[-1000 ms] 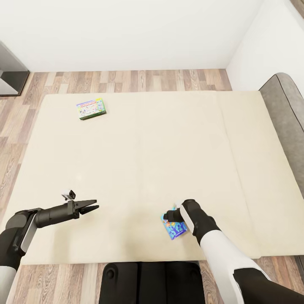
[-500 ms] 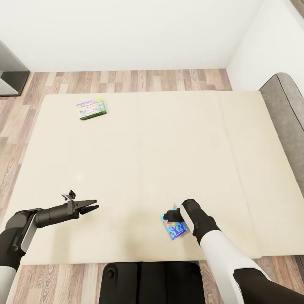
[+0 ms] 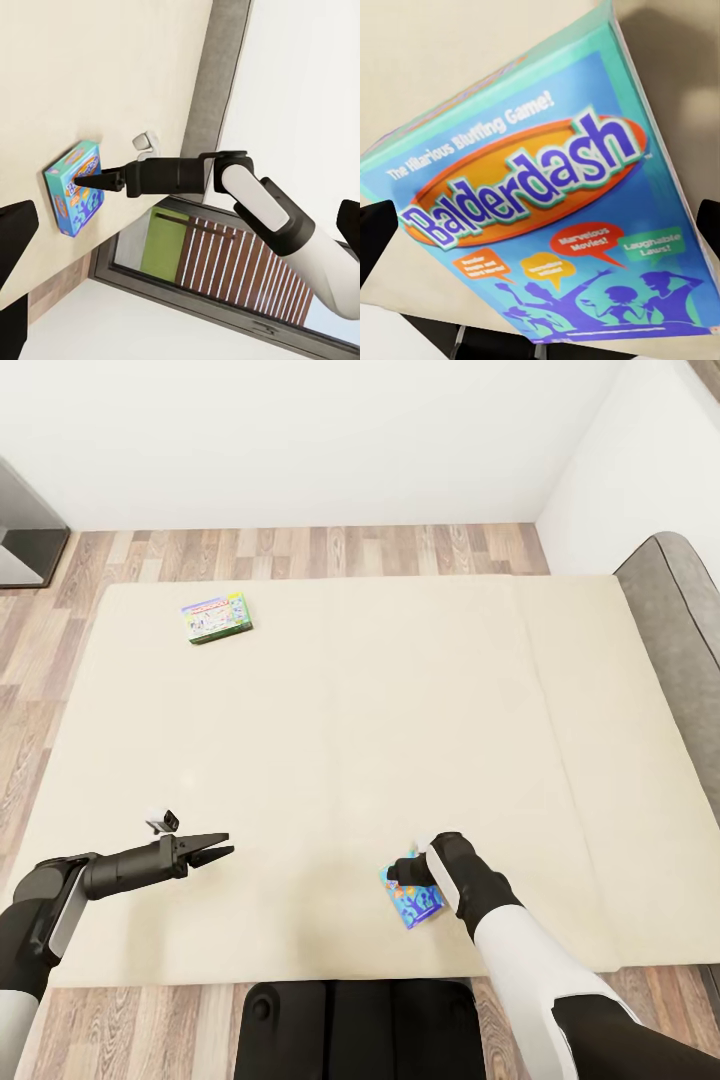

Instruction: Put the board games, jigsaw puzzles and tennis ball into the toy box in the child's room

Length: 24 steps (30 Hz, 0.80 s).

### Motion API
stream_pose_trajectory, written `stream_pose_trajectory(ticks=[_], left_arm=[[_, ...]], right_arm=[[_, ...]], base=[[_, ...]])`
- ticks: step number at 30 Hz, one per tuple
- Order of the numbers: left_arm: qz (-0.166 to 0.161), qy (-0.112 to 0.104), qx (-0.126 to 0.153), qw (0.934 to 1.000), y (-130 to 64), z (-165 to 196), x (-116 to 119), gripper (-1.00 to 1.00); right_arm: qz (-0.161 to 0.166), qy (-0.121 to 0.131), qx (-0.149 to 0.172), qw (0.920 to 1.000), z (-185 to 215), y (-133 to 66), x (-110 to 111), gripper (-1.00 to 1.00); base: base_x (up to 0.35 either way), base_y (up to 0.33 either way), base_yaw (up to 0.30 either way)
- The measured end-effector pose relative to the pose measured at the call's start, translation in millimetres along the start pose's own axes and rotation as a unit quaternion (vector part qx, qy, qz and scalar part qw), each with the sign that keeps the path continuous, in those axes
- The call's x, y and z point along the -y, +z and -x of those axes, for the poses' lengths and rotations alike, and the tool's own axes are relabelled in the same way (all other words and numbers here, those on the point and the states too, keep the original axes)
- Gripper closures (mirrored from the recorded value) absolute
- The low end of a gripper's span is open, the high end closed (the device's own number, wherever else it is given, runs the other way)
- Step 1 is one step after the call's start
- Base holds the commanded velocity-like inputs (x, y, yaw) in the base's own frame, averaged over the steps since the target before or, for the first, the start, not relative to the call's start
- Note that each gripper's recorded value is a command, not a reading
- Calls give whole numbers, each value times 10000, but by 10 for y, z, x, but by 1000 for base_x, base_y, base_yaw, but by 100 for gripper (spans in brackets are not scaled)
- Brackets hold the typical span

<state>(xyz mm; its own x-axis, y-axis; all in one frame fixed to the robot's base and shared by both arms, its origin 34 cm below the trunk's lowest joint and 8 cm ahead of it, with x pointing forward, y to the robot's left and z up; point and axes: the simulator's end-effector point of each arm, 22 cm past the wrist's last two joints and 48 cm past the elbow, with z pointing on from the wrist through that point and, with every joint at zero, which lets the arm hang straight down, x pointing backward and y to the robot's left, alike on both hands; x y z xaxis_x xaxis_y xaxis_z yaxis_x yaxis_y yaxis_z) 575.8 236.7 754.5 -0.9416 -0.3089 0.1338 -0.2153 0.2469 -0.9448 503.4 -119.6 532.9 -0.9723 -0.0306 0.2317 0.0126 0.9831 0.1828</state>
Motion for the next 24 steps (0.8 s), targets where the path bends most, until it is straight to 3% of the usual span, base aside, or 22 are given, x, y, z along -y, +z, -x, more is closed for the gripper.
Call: stream_pose_trajectory(ticks=[24], left_arm=[[-1, 0, 0, 10000, 0, 0, 0, -100]], right_arm=[[-2, -6, 0, 10000, 0, 0, -1, -100]], base=[[0, 20, 0]])
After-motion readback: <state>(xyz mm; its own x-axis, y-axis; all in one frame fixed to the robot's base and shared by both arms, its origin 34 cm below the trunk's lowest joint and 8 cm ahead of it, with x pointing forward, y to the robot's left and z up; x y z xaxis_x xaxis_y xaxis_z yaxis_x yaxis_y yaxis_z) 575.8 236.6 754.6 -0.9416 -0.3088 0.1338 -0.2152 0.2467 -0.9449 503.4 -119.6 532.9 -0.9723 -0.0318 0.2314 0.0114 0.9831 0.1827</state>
